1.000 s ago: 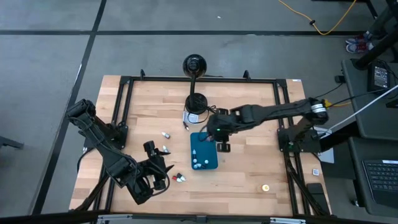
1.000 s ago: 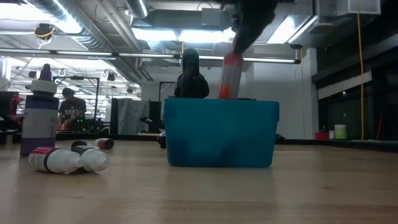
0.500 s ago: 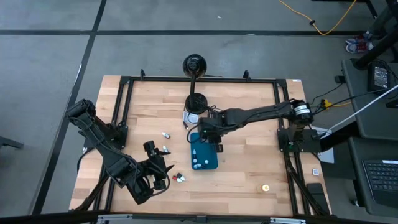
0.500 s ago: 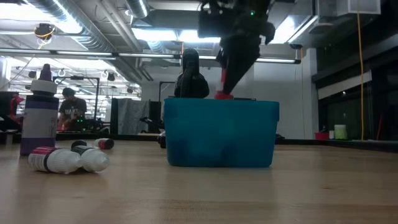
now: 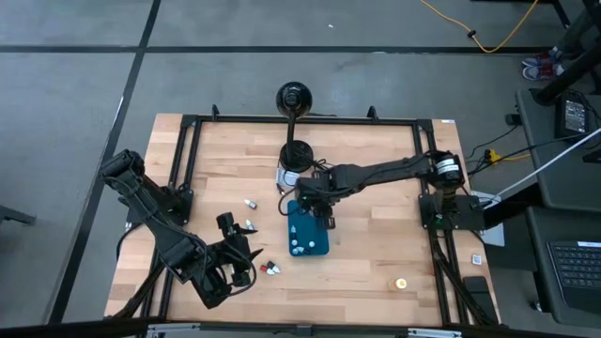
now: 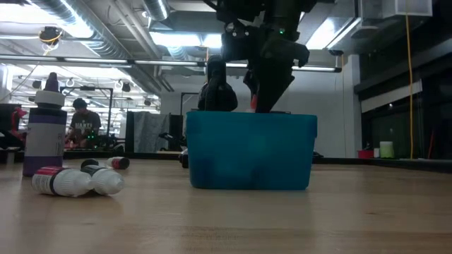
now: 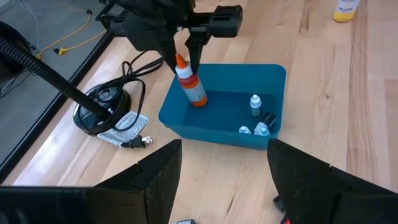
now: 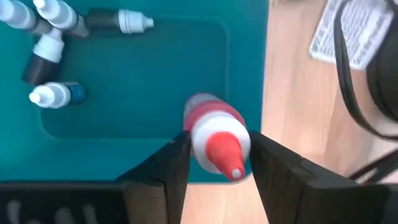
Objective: Pick & Place food coloring
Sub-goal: Put the orange big food coloring bottle into the bin, then put the yellow big food coloring bottle into the bin
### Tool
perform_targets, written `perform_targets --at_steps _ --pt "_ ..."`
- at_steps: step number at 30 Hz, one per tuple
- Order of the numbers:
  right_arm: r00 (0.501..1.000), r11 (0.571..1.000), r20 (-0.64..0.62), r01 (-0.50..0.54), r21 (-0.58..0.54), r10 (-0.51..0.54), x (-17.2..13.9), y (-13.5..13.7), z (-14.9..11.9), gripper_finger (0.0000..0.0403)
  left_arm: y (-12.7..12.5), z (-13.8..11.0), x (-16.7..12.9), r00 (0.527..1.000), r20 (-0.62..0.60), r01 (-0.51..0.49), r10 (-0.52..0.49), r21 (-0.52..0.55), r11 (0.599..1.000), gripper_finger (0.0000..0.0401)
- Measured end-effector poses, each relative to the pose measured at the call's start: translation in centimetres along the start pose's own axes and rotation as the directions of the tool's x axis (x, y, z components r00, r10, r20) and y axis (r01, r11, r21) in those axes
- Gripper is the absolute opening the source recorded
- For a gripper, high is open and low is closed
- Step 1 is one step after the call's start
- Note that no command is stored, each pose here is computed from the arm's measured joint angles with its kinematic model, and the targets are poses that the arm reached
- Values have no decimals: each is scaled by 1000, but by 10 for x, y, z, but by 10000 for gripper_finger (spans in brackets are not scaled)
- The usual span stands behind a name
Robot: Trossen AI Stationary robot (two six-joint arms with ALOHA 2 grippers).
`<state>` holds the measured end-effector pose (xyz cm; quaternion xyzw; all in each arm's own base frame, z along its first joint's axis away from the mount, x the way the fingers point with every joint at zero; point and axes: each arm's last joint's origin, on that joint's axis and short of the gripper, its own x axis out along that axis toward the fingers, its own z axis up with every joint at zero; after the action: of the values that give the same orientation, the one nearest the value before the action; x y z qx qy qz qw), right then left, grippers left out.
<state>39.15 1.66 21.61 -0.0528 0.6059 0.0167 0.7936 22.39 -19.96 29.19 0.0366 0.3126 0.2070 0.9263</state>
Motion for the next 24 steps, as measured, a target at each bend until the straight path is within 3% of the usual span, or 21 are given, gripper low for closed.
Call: perform_targets --at_steps 6,13,24 --pt "1000 999 -25 0 33 1 -13 -2 -6 185 0 0 -4 995 85 -60 54 66 996 231" --pt "999 998 41 -1 65 -2 -40 -2 -9 187 15 -3 -10 980 127 -167 153 105 980 231" --pt "996 985 71 41 167 -53 -110 28 -47 177 61 0 -28 947 173 -292 271 107 951 231"
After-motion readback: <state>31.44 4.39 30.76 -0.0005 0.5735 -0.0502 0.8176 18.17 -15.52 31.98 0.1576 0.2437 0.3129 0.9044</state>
